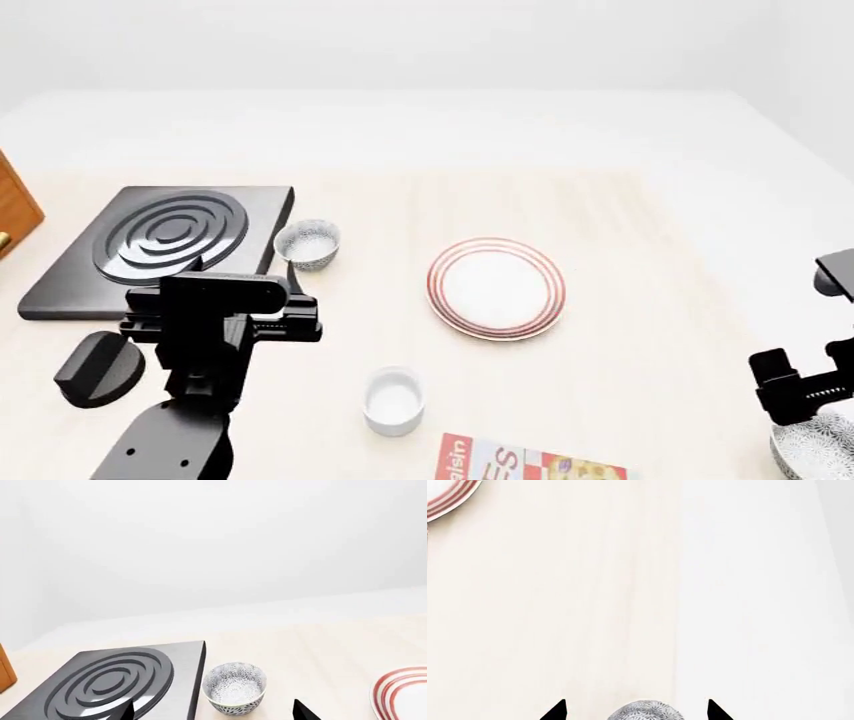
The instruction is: Pick the akita bowl next to the cookies box and place it on the plate.
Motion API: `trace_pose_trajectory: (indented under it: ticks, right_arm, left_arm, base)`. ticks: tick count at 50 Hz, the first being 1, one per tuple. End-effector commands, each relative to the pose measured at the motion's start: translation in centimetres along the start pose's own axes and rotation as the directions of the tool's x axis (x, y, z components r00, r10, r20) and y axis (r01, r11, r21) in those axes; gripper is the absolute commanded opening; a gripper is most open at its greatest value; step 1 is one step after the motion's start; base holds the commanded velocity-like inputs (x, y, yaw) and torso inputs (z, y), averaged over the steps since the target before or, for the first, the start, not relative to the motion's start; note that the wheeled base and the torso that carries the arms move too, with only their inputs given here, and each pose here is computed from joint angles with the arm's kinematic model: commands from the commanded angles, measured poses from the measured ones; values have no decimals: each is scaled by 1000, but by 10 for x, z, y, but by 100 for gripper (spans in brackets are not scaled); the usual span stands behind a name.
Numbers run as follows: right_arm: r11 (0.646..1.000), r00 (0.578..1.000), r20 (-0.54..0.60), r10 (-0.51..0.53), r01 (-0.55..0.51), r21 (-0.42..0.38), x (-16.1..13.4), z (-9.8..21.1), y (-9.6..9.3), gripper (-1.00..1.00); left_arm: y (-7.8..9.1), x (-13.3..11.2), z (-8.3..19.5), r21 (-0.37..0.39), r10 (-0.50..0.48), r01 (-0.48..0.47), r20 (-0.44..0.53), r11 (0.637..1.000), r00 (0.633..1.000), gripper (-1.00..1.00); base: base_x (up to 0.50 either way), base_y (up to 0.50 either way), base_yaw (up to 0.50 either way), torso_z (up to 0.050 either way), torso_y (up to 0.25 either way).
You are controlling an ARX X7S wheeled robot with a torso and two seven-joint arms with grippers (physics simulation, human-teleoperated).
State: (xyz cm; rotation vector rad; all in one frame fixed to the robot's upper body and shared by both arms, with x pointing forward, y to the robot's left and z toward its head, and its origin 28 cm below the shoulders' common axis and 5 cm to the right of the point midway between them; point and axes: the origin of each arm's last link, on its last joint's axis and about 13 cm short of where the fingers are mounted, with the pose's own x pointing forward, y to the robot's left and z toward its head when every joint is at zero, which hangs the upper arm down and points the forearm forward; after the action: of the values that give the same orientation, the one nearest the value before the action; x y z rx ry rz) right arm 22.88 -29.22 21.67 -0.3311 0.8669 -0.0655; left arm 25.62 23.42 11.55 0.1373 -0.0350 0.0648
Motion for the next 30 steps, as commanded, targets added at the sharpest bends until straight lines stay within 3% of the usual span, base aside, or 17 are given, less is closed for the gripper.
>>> trace_pose_trajectory:
  ticks: [1,30]
  right_arm:
    - [999,998,-70,0,-2,-39,0,-22,1,100]
    - [996,992,-119,39,-49,-78,18,-37,9,100]
  left_arm:
    - [0,1,-1,0,0,0,-1,1000,1000,100]
    - [-1,2,-1,2,-5,5,-4,1000,1000,100]
  base:
    - [0,0,0,0,0]
    - [0,0,0,0,0]
